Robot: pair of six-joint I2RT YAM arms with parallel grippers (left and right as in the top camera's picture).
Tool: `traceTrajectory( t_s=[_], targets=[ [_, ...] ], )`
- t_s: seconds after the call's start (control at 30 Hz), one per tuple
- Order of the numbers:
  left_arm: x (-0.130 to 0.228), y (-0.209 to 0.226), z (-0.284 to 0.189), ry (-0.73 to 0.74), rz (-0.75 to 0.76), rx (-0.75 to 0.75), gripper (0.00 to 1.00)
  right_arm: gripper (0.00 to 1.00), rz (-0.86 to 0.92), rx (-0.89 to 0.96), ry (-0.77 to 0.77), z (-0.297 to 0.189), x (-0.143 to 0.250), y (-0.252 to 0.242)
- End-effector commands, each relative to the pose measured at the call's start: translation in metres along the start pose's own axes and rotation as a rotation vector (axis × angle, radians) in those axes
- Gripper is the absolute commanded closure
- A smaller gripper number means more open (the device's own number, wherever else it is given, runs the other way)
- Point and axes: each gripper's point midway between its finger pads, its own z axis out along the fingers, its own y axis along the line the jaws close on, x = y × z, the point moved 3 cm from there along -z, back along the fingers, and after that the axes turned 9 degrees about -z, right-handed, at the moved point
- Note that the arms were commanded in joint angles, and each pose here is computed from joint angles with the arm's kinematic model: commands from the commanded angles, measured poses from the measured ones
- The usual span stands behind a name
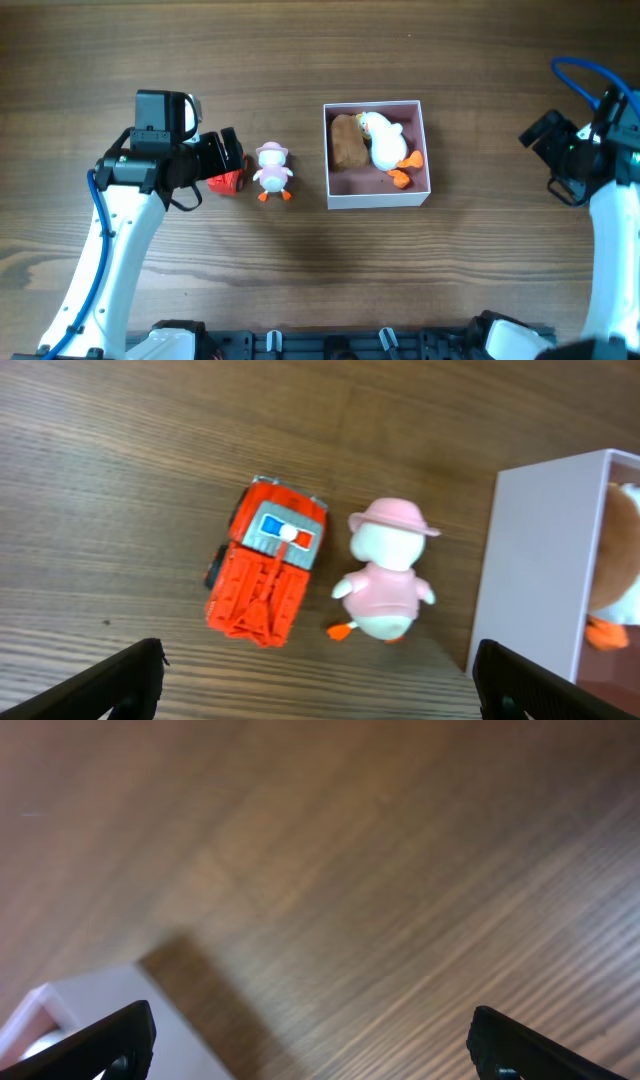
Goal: Pack container
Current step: 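Withdraw the right gripper and reach the left gripper to the red truck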
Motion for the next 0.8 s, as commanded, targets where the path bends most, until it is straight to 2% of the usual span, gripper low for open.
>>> traceTrajectory(
  t_s=[0.0, 0.1, 0.2, 0.3, 0.4, 0.57, 0.77],
  targets=[
    [-0.012, -0.011, -0.002, -0.034, 0.075, 0.054, 0.01, 0.0, 0.011, 0.003, 0.103, 0.026, 0.013, 0.0],
    [-0.022, 0.003, 0.008, -0.073, 0.117, -0.047, 0.05, 0.01, 0.013, 0.021, 0.156, 0.042, 0.018, -0.002],
    [-0.027, 0.008, 0.028, -0.058, 0.155, -0.087, 0.06, 0.0, 0.014, 0.035, 0.196, 0.054, 0.023, -0.004],
    [-0.017, 0.017, 0.052, 0.03, 0.207, -0.126, 0.07, 0.0, 0.015, 0.043, 0.218, 0.061, 0.025, -0.005],
    [-0.007, 0.025, 0.075, 0.113, 0.242, -0.156, 0.12, 0.01, 0.015, 0.037, 0.2, 0.063, 0.021, -0.003],
    [0.015, 0.039, 0.114, 0.251, 0.239, -0.207, 0.13, 0.0, 0.013, 0.015, 0.138, 0.066, 0.008, 0.001],
    [0.035, 0.045, 0.137, 0.346, 0.278, -0.233, 0.15, 0.0, 0.012, -0.001, 0.093, 0.067, -0.002, 0.005]
  ],
)
